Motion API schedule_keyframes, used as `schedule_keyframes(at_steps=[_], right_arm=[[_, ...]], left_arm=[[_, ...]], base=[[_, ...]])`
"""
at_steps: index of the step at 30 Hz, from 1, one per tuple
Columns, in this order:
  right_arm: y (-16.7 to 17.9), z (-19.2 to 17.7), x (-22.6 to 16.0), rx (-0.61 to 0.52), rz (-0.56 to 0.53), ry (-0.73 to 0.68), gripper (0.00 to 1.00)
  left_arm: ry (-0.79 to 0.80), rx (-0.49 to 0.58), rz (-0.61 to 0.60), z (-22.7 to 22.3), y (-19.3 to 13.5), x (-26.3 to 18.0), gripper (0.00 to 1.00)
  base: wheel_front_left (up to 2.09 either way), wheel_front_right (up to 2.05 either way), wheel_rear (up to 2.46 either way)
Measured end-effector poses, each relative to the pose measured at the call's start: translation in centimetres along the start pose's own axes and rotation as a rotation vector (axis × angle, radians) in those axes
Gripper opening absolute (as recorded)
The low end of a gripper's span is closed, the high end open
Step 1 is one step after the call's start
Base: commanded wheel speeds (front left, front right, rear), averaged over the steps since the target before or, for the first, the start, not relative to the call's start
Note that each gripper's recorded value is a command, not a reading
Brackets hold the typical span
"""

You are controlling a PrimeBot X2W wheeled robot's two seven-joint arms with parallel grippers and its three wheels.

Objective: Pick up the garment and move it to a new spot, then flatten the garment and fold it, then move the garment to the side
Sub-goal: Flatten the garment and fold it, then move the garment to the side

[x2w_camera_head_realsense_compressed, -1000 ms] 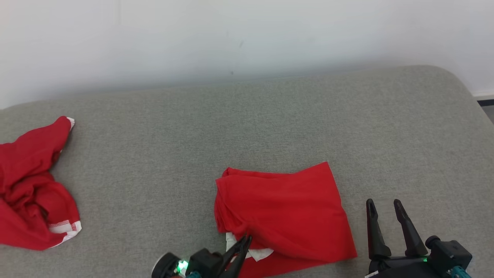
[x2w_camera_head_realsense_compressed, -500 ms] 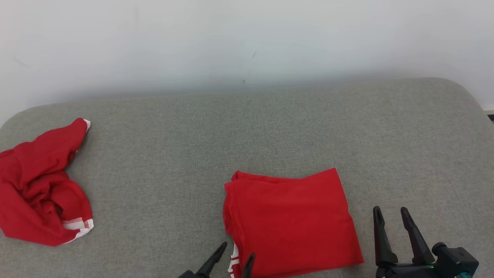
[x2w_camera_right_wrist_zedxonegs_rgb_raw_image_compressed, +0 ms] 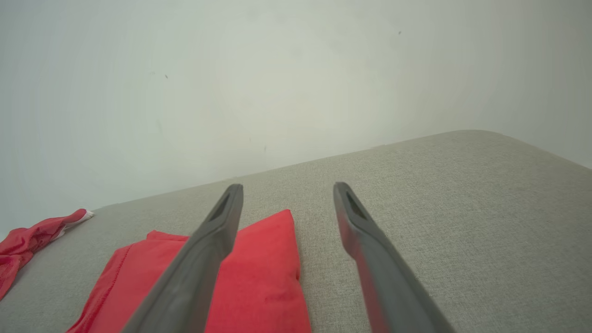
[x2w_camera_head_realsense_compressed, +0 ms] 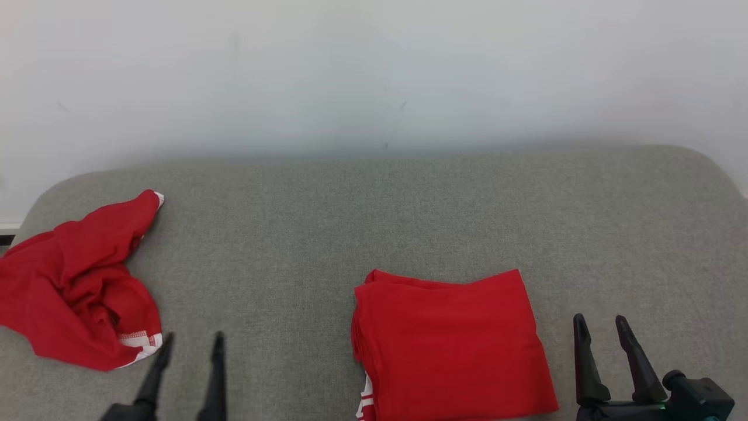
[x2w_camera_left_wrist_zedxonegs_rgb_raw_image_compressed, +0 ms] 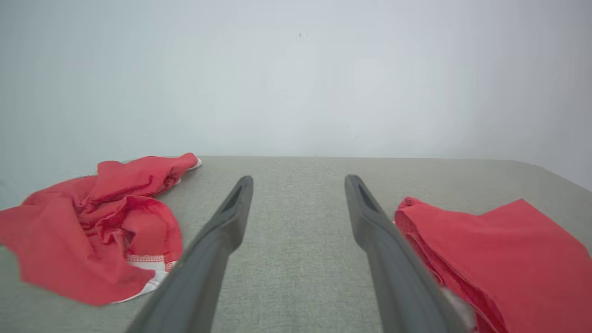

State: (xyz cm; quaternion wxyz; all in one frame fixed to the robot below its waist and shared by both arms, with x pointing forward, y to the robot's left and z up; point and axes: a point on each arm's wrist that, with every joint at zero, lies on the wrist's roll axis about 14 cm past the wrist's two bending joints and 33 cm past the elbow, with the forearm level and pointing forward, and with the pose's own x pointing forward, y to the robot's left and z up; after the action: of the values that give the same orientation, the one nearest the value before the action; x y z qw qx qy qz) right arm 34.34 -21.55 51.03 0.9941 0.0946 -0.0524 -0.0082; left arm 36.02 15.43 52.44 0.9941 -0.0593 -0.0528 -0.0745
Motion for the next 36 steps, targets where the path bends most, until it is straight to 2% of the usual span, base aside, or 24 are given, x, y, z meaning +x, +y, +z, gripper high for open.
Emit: schedule_keyframes(at_steps=[6,14,24,36], right_arm=[[0.4,0.3,-0.2,-0.016,0.014,-0.010,1.00],[0.7,0.7,-0.2,-0.036,0.027,-0.019,1.00],[2.2,0.3,-0.8,-0.075,0.067,-0.010,1.00],[2.2,0.3,-1.3,-0.093,0.067,-0.010,1.00]], left_arm=[[-0.041,0.059,0.144,1.7,5.0,-1.5,1.00],[-0.023,0.121,0.211,1.4,7.2,-3.6,1.00],[0.018,0.121,0.162,0.0,5.8,-4.2,1.00],[0.034,0.154,0.108,-0.5,4.9,-4.1,1.00]], base=[[0.00,0.00,0.00],[0.00,0.00,0.00],[0.00,0.00,0.00],[0.00,0.00,0.00]])
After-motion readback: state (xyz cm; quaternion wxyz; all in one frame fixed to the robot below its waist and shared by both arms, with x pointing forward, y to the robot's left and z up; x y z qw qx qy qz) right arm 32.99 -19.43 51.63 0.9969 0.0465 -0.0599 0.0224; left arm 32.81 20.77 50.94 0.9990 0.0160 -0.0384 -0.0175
